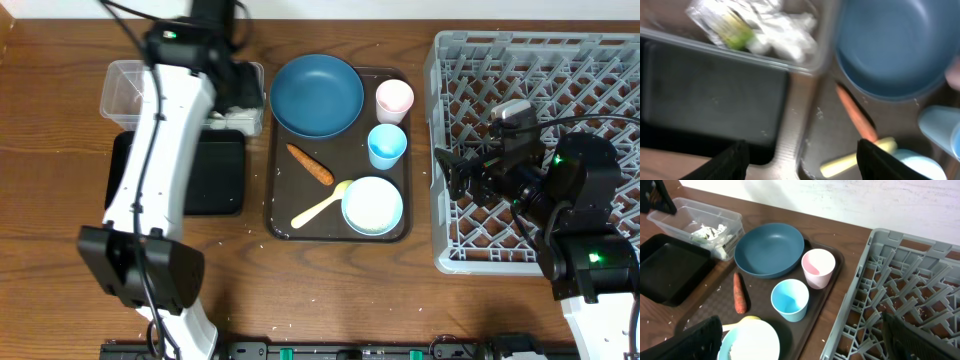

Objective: Sort waste into correct bins and load items into the dishwasher rack
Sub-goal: 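Reach the left gripper to the carrot and grasp it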

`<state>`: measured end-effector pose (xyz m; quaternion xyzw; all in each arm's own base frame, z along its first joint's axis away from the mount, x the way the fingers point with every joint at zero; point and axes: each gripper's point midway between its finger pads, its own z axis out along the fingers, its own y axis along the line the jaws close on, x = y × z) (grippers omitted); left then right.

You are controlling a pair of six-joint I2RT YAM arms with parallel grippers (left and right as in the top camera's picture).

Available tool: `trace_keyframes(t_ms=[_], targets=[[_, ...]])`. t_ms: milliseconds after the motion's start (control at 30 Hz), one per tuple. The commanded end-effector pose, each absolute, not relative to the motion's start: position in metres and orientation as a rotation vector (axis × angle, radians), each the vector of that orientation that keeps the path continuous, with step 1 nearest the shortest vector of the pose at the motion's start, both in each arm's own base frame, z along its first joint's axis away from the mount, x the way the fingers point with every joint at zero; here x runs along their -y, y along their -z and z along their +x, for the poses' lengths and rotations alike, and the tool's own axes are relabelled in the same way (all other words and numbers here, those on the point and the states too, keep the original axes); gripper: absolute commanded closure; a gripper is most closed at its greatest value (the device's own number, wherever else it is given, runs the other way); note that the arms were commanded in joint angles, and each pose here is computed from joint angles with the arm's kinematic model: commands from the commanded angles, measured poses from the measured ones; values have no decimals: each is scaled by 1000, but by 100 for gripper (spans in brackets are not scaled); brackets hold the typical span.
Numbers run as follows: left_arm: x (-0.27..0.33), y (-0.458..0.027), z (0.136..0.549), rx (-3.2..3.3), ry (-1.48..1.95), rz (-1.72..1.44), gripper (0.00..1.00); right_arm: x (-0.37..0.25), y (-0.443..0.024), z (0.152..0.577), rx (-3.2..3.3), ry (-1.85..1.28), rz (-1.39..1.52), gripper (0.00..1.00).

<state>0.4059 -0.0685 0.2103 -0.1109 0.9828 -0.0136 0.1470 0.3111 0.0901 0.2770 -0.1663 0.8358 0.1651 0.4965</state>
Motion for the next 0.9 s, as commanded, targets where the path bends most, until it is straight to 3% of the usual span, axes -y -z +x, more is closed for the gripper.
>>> trace_keyframes(t_ms=[0, 333, 867], targets=[[105, -184, 388, -2921, 65, -346, 29, -87, -286, 312, -2009, -405, -383, 1], [174, -93, 368, -2923, 119, -435, 29, -87, -286, 312, -2010, -406, -383, 1], [186, -21, 378, -2858, 184, -406, 30, -87, -284, 311, -2020, -407, -382, 1]])
